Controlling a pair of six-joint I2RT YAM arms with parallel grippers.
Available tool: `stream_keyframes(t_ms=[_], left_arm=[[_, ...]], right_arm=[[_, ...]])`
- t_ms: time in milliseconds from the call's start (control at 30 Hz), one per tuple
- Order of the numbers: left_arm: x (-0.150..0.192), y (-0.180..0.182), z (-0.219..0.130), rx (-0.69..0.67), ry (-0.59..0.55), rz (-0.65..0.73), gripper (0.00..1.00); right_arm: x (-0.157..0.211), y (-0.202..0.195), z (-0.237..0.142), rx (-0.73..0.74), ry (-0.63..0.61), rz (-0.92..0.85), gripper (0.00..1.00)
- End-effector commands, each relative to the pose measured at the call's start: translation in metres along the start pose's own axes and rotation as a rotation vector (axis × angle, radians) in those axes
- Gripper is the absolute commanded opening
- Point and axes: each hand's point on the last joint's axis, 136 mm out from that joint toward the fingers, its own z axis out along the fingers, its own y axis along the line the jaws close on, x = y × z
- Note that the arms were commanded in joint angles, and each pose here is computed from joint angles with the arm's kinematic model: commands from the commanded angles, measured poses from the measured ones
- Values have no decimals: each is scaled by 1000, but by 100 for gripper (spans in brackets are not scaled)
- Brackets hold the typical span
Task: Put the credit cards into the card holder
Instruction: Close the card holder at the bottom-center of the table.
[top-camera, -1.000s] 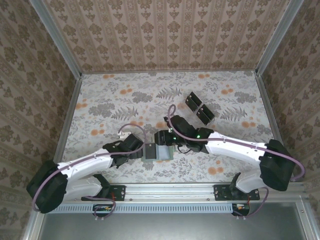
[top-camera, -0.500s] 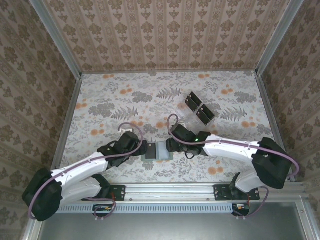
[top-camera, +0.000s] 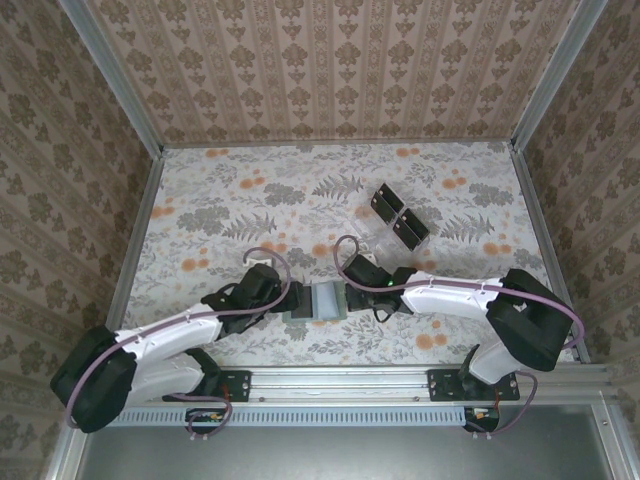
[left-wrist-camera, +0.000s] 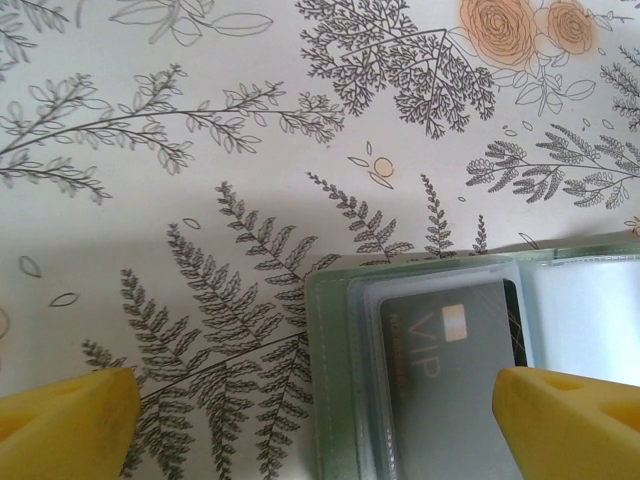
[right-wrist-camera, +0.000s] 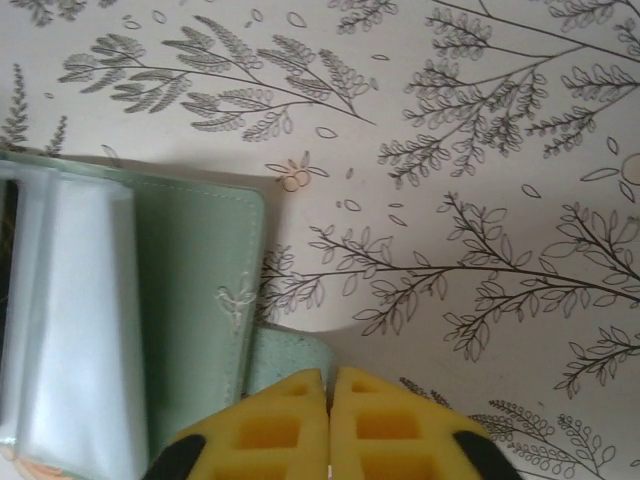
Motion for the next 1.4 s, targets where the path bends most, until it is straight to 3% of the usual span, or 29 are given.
stream_keyframes(t_ms=[0,667,1367], left_arm=[[1,-6,6,41,2,-9,100],[8,-22,23,90,40,-2,100],[2,-51,17,164,18,-1,100]], right_arm=[[1,-5,3,5,-11,10,0],[7,-2,4,-48,-6,48,0],[7,3,10,-79,8,64,0]])
